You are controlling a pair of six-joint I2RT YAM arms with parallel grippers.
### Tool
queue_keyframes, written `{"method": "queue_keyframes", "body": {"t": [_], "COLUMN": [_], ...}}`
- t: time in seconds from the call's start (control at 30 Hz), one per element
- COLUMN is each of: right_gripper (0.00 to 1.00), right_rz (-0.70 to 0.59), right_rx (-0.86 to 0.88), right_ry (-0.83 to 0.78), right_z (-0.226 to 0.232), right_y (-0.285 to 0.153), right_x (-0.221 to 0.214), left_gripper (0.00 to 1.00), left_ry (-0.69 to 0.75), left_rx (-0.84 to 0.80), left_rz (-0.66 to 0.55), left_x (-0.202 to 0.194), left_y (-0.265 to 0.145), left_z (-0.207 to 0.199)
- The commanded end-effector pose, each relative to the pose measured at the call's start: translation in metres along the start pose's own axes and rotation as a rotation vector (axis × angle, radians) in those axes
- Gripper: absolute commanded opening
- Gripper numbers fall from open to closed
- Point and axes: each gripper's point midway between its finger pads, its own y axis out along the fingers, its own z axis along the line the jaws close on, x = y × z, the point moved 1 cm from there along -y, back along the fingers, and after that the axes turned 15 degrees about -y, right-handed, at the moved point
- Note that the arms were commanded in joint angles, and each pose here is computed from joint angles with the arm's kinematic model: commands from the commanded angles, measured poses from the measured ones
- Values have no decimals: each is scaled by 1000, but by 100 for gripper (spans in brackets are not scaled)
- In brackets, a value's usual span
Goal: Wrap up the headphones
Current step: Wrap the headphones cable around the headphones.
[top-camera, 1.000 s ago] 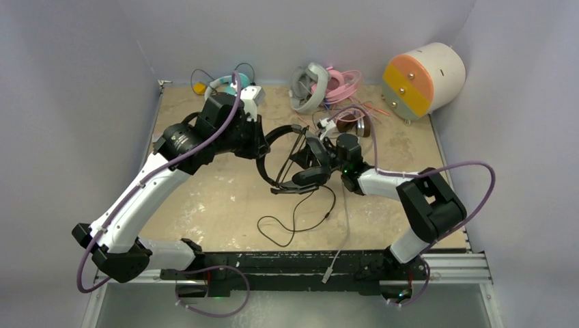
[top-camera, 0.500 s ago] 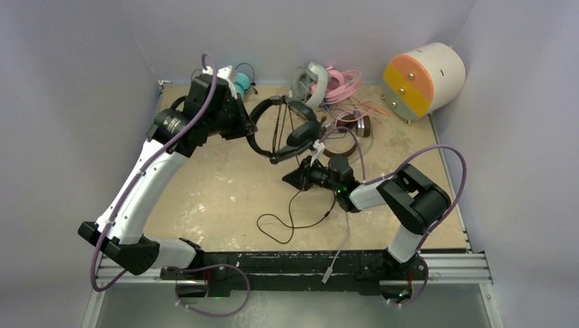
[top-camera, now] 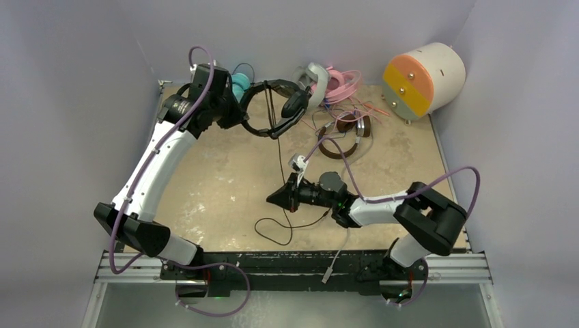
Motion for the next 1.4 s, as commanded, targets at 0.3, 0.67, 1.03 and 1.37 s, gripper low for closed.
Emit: {"method": "queue_keyframes", "body": {"t": [0.3, 0.67, 1.03, 1.37], "right_gripper": [2, 1, 0, 2], "right_rz": [27, 140, 270, 400], "right_rx": [106, 85, -96, -264], "right_ry": [-156, -181, -213, -210], "right_z": [62, 67, 38, -19], "right_y": [13, 27, 34, 0], "right_x": [54, 91, 137, 153], "left_gripper": [0, 0, 0, 0], "left_ry": [-119, 80, 383, 640], "left_rx": [170, 291, 258, 241], "left_rz": [-312, -388, -395, -303], "left_x": [45, 36, 29, 1], "left_y": [26, 38, 29, 33], "left_z": [38, 102, 123, 116]}}
